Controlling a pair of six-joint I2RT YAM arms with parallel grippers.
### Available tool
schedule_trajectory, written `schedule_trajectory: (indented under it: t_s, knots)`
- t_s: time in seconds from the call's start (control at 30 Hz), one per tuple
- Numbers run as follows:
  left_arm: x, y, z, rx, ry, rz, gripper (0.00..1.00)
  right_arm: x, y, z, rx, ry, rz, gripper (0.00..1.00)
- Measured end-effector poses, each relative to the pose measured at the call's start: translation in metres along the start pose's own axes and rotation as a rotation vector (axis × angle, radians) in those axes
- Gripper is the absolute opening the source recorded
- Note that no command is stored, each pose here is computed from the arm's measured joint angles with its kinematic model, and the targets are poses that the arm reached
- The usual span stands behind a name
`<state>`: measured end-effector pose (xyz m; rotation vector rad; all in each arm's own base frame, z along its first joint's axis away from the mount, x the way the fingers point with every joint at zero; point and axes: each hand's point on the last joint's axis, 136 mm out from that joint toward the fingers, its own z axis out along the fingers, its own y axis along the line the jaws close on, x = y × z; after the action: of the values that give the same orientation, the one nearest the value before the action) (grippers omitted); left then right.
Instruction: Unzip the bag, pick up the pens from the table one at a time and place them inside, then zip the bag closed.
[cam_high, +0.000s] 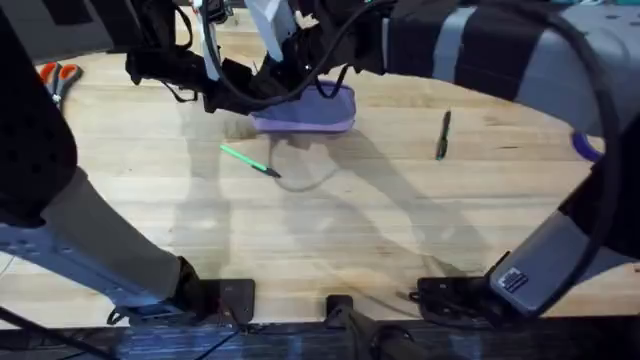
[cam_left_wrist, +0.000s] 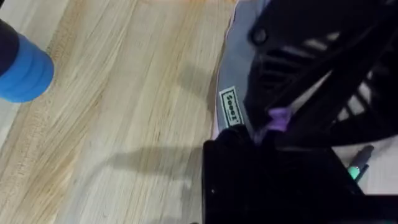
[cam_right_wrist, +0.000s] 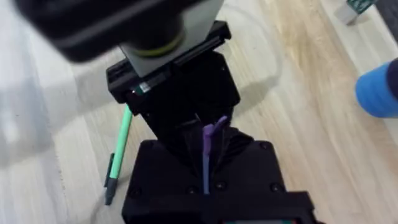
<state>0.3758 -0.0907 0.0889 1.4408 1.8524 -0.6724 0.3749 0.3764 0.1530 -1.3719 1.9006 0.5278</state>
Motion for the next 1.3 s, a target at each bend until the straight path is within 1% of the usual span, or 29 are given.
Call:
schedule_trajectory:
  t_s: [0.23,0.3,0.33,0.43,0.5,0.53,0.57,0.7,0.8,1.0,1.07,1.17,1.2,1.23,1.3]
  knots:
    - [0.0,0.0,0.0,0.0,0.0,0.001,0.042,0.004,0.005,0.003,-0.031,0.008,0.031,0.03]
    - [0.0,0.0,0.0,0.0,0.0,0.0,0.042,0.009,0.007,0.002,-0.044,0.026,0.051,0.115]
    - [0.0,0.0,0.0,0.001,0.0,0.0,0.042,0.011,0.008,0.002,-0.048,0.034,0.06,0.194]
    - [0.0,-0.002,0.0,0.006,0.001,-0.001,0.042,0.016,-0.001,-0.005,-0.027,0.051,0.083,0.621]
    - [-0.001,0.0,0.001,0.0,-0.001,0.004,0.042,0.019,0.001,-0.015,-0.042,0.068,0.107,0.909]
    - [-0.001,0.0,0.001,0.0,-0.001,0.005,0.042,0.018,0.004,-0.019,-0.049,0.069,0.11,0.971]
    - [-0.001,0.0,0.001,0.0,-0.001,0.005,0.042,0.016,0.006,-0.023,-0.056,0.065,0.111,0.989]
    - [-0.001,0.0,0.001,0.0,-0.001,0.005,0.042,0.006,0.009,-0.048,-0.062,0.049,0.118,0.995]
    - [-0.001,0.0,0.001,0.0,-0.001,0.005,0.042,0.005,0.001,-0.074,-0.04,0.044,0.141,0.995]
    - [-0.001,0.0,0.001,0.0,-0.001,0.005,0.042,0.012,-0.024,-0.127,0.033,0.041,0.206,0.996]
    - [-0.001,0.0,0.001,0.0,-0.001,0.005,0.042,0.012,-0.031,-0.14,0.057,0.03,0.217,0.996]
    - [-0.001,0.0,0.001,0.0,-0.001,0.006,0.052,0.011,-0.038,-0.15,0.082,0.016,0.224,0.996]
    - [-0.001,0.0,0.001,-0.001,-0.001,0.008,0.125,0.012,-0.038,-0.151,0.084,0.015,0.225,0.996]
    - [-0.002,0.001,0.001,-0.002,-0.005,0.009,0.229,0.012,-0.039,-0.151,0.085,0.016,0.226,0.996]
    - [-0.003,0.001,0.002,-0.002,-0.01,0.013,0.521,0.014,-0.038,-0.151,0.082,0.021,0.229,0.996]
